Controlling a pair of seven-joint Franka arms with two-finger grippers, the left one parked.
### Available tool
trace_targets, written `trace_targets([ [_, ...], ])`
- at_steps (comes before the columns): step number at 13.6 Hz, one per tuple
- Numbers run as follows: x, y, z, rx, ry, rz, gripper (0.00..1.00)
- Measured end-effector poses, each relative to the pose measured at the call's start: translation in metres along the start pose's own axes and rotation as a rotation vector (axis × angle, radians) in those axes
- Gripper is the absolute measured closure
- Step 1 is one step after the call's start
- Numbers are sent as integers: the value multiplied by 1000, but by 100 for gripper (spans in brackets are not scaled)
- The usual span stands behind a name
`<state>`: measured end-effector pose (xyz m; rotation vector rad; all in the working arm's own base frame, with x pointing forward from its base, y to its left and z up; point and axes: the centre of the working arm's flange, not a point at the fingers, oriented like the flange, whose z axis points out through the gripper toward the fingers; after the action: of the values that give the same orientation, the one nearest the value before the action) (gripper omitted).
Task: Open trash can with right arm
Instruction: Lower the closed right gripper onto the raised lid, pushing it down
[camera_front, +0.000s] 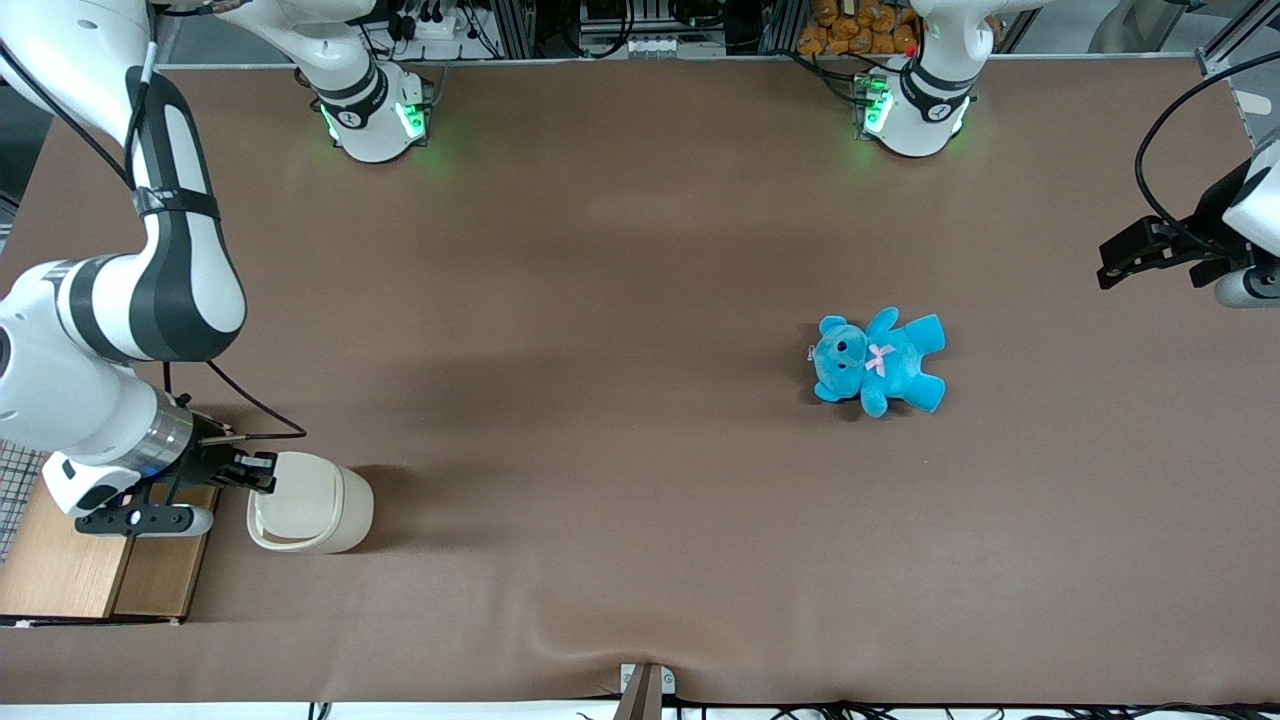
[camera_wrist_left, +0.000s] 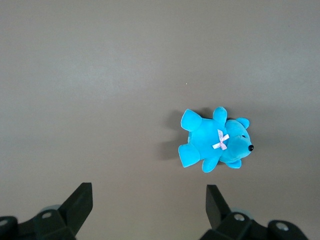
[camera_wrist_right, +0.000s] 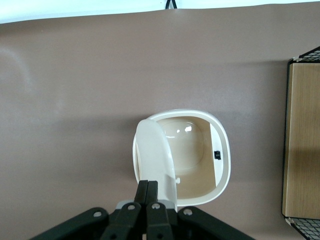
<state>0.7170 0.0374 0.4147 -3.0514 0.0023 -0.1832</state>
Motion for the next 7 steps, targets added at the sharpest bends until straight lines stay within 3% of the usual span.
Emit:
trace_targets([
  [7,3,8,14,-7,7,-44,99],
])
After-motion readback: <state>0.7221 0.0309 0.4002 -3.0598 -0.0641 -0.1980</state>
